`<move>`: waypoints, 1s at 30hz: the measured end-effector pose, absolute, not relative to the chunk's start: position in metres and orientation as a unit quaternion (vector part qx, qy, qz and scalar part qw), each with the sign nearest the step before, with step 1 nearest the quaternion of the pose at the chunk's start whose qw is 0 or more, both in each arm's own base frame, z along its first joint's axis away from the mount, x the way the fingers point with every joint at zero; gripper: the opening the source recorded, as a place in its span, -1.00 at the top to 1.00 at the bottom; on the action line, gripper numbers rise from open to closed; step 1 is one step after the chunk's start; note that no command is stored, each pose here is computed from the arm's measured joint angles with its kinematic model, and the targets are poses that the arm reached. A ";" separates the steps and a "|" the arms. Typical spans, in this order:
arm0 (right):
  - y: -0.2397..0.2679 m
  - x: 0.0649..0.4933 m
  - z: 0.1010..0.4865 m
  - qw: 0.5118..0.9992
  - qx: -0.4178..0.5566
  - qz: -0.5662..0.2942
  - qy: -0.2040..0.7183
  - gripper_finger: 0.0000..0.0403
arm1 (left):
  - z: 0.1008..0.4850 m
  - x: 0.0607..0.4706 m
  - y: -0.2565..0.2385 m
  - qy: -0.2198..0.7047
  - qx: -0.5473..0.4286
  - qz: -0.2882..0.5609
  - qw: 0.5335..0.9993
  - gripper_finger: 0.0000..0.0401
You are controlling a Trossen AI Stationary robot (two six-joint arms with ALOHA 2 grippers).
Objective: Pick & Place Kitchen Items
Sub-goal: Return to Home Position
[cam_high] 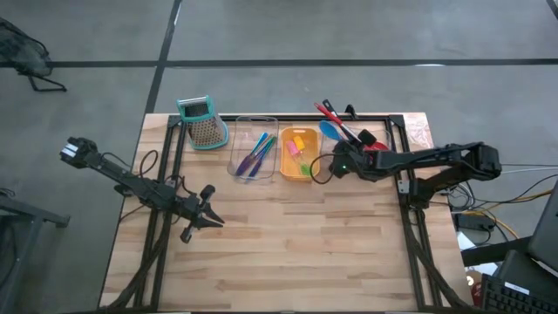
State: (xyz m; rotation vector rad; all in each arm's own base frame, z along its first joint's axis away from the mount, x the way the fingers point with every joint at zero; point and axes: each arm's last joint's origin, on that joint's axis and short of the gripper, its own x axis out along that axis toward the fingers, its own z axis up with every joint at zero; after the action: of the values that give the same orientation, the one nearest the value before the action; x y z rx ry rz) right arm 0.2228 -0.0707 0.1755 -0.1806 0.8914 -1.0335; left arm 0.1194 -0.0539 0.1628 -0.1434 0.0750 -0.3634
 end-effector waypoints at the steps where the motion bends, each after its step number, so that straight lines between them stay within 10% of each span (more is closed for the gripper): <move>1: -0.070 0.224 0.178 0.775 -0.083 -0.476 0.407 0.28 | 0.163 0.119 -0.054 0.037 -0.071 -0.181 0.980 0.75; 16: -0.030 0.253 0.230 0.907 0.009 -0.287 0.308 0.00 | 0.163 0.119 -0.054 0.037 -0.071 -0.181 0.980 0.75; 25: 0.005 0.256 0.229 0.964 0.036 -0.128 0.232 0.86 | 0.163 0.119 -0.054 0.037 -0.071 -0.180 0.980 0.75; 30: 0.014 0.240 0.224 0.973 0.046 -0.079 0.210 0.95 | 0.163 0.119 -0.054 0.037 -0.071 -0.180 0.980 0.75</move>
State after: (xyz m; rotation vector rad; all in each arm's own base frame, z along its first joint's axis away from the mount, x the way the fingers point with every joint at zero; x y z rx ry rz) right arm 0.2404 0.0140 0.2239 0.0938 0.4240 -0.1601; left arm 0.1194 -0.0539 0.1630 -0.1437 0.0741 -0.3633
